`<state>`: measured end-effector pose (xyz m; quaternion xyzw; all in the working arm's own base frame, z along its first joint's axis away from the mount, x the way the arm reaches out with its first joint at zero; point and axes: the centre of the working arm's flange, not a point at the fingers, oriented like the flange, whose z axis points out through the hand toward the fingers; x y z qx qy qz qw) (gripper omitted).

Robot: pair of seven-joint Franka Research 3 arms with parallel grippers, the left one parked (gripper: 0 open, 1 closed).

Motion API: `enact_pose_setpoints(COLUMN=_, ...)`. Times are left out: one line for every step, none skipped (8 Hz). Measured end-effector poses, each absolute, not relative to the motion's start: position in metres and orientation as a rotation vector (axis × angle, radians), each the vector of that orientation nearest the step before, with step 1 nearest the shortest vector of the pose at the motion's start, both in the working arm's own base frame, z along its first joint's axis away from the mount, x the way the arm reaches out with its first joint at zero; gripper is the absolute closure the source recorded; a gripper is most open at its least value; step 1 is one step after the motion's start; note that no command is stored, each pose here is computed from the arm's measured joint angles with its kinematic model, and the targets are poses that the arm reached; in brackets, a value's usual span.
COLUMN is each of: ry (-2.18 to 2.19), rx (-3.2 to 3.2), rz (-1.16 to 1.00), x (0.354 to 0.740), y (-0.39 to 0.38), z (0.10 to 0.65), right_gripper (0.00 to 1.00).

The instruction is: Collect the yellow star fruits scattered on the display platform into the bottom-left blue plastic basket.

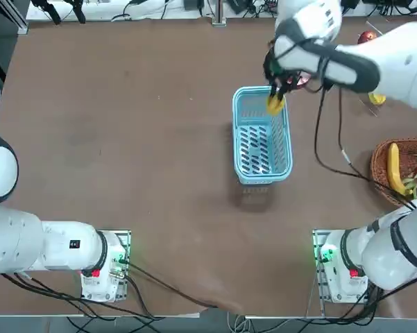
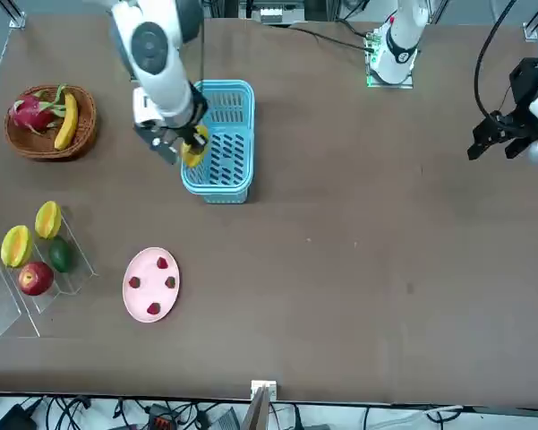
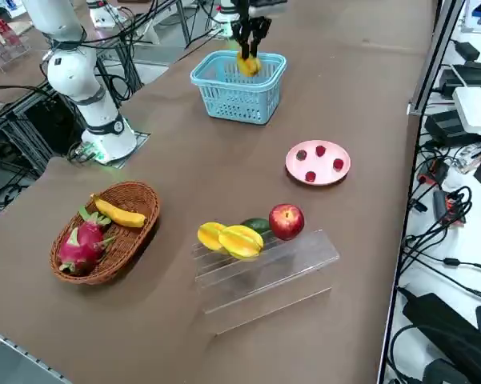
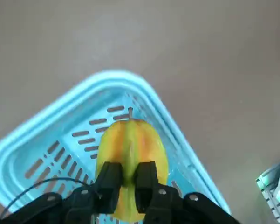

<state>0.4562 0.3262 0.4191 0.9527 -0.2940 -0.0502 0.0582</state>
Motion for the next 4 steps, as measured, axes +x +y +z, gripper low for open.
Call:
enact_pose_setpoints(ry=-0.876, rx=2.879, rz=-0.164, x=0.448, y=0.3305, z=0.4071, right_gripper=0.74)
enact_pose_setpoints(ry=-0.867, rx=2.874, rz=-0.172, x=0.4437, y=0.3328, z=0.402, right_gripper=0.58)
enact_pose_setpoints(ry=-0.869, rx=2.875, rz=-0.17, x=0.443, y=0.334, z=0.4021, right_gripper=0.41)
enact_pose_setpoints(ry=-0.88, rx=2.878, rz=-0.163, x=0.4451, y=0.3324, z=0.4047, right_gripper=0.2)
